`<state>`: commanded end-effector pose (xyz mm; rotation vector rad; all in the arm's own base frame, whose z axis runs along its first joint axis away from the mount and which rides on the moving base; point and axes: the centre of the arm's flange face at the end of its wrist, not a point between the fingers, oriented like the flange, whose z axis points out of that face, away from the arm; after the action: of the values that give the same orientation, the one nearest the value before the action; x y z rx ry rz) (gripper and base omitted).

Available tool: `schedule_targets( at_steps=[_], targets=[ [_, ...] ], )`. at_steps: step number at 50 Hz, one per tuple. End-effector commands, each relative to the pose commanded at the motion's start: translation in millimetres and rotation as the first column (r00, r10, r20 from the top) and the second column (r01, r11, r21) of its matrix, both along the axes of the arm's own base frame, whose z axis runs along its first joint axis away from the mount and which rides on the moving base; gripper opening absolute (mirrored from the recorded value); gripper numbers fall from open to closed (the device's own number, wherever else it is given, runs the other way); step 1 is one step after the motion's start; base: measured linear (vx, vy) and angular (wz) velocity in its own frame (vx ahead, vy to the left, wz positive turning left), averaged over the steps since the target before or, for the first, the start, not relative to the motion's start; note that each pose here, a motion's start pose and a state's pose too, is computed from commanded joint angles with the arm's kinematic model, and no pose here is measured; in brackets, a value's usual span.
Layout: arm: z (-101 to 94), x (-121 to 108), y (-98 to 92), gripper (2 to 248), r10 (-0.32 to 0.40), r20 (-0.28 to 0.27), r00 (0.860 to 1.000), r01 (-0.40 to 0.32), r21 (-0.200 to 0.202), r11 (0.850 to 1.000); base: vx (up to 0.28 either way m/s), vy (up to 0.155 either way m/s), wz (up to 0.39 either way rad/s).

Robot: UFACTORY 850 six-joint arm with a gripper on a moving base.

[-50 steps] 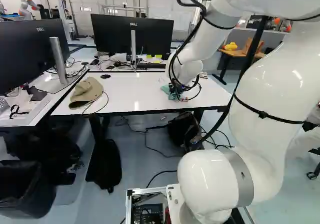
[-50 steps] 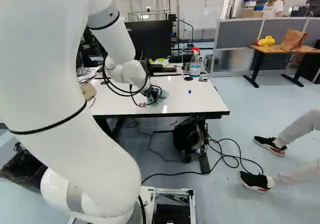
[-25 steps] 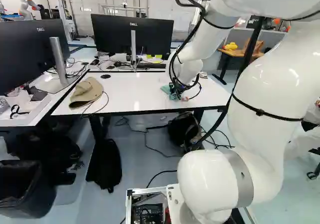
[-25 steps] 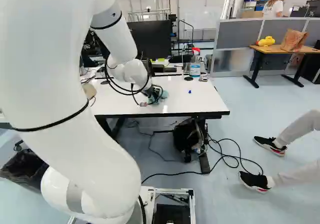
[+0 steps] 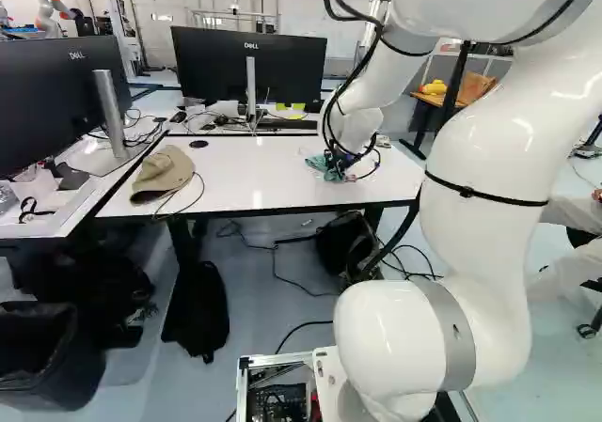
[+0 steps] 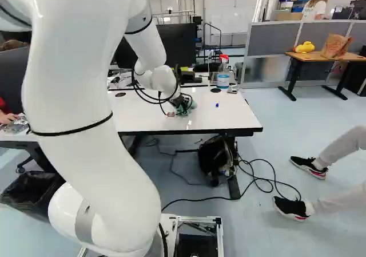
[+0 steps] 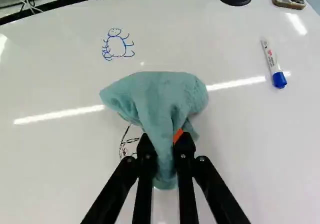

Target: Clean the table with the green towel

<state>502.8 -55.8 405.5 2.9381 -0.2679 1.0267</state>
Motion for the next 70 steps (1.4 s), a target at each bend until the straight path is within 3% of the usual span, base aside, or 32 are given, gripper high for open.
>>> schedule_targets(
  at_steps=[16, 33, 46, 70],
  targets=[
    [-1.2, 30.5, -1.5, 50, 0.003, 0.013, 1.0, -0.003, -0.001, 1.0, 0.0, 0.0, 0.0],
    [-1.6, 41.2, 21.3, 50, 0.047, 0.018, 0.999, -0.047, -0.002, 0.999, 0.0, 0.0, 0.0],
    [-1.1, 31.2, 40.9, 50, 0.082, 0.012, 0.997, -0.082, -0.001, 0.997, 0.0, 0.0, 0.0],
    [0.4, -11.0, 63.2, 50, 0.125, -0.005, 0.992, -0.125, 0.001, 0.992, 0.0, 0.0, 0.0]
  ],
)
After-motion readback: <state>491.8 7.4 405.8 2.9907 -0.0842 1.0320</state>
